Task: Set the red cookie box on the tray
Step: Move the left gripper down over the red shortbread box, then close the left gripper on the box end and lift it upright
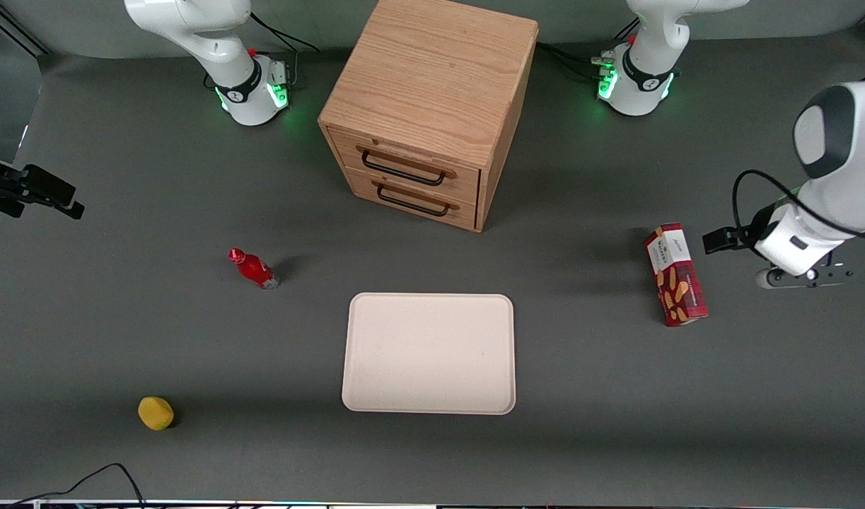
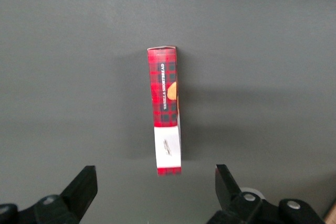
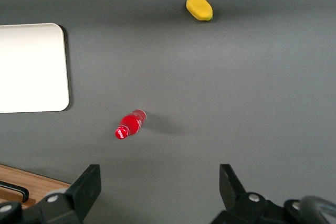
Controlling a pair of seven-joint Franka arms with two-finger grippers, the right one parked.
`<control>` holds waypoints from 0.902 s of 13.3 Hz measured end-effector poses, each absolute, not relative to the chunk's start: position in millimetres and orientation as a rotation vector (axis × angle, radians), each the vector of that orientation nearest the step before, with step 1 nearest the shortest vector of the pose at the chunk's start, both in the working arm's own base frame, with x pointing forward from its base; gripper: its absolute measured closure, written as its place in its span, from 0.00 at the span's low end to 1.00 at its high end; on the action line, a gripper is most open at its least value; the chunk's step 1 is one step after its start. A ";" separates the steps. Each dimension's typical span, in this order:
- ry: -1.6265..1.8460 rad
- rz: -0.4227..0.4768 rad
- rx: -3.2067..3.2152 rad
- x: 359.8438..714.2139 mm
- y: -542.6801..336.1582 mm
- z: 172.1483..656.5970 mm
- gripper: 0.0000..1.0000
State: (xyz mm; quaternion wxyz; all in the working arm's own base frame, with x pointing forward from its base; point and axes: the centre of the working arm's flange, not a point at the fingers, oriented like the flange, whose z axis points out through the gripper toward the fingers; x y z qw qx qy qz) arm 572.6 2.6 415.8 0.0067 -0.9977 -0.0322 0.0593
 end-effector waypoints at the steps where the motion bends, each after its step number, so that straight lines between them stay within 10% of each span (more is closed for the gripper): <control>1: -0.108 0.186 -3.122 573.2 5.2 397.1 0.00; 12: -0.119 -0.047 -3.141 562.0 3.2 261.8 0.00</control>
